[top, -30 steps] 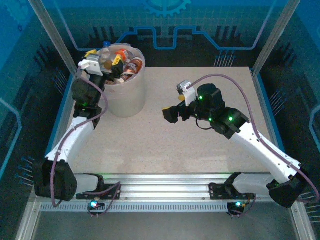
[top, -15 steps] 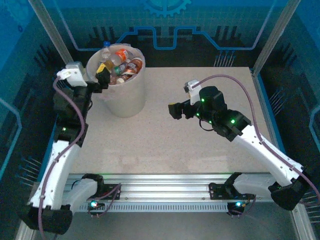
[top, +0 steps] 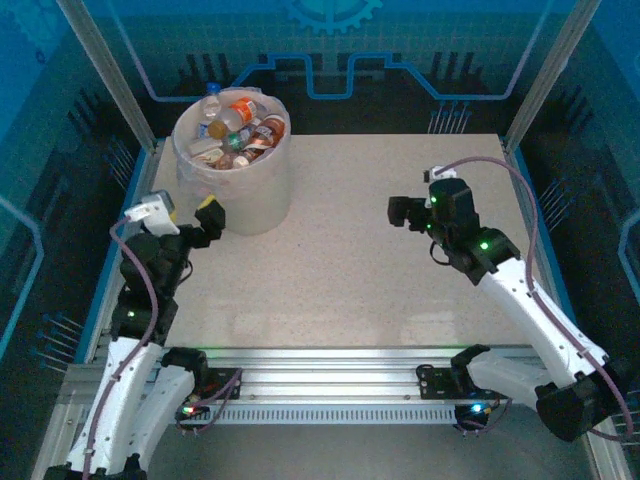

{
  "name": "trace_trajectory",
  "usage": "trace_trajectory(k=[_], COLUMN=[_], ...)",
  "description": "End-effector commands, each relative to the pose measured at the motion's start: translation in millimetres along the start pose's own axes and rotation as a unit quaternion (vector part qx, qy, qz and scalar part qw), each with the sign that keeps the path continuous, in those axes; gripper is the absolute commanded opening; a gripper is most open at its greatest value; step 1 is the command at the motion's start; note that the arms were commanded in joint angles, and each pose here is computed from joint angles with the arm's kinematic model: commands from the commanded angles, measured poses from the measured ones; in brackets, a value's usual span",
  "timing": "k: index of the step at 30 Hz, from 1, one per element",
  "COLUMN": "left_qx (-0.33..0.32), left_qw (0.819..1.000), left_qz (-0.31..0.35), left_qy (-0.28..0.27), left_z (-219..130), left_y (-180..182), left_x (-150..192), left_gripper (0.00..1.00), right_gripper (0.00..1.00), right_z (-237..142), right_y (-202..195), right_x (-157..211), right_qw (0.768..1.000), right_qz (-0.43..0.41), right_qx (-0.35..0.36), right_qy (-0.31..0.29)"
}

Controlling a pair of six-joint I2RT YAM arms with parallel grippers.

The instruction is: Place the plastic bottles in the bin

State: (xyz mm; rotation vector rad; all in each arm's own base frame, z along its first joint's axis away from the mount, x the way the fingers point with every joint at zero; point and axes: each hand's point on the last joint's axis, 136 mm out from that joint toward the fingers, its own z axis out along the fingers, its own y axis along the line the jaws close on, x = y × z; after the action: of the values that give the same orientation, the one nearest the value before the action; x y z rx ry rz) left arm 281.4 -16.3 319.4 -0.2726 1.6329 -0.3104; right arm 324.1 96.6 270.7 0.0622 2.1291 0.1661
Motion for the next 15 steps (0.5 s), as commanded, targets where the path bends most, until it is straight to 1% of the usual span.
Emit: trace_trajectory(k=[1,4,8,11,15], left_qx=[0.016,0.008,-0.001,-0.011,-0.024], left_qw=[0.999,0.999,0.997,0.996,0.994], left_qz=[-0.004,0.016,0.041,0.059,0.081], left_qy=[0.032,0.05,0.062,0.069,0.072], left_z=[-3,-6,-8,-7,-2], left_y=[-1,6,17,25,35], left_x=[30,53,78,92,107], left_gripper=[0.99,0.99,0.99,0.99,0.99], right_gripper=[1.0,1.0,1.0,1.0,1.0], right_z=[-4,-1,3,11,20], right_y=[-13,-28,-57,-64,-67], right_x=[-1,8,21,27,30], right_qw=[0.999,0.998,0.993,0.993,0.994], right_qz=[0.007,-0.001,0.023,0.026,0.036], right_qx=[0.013,0.047,0.112,0.114,0.107], right_qy=[-0.03,-0.032,-0.01,0.005,0.002])
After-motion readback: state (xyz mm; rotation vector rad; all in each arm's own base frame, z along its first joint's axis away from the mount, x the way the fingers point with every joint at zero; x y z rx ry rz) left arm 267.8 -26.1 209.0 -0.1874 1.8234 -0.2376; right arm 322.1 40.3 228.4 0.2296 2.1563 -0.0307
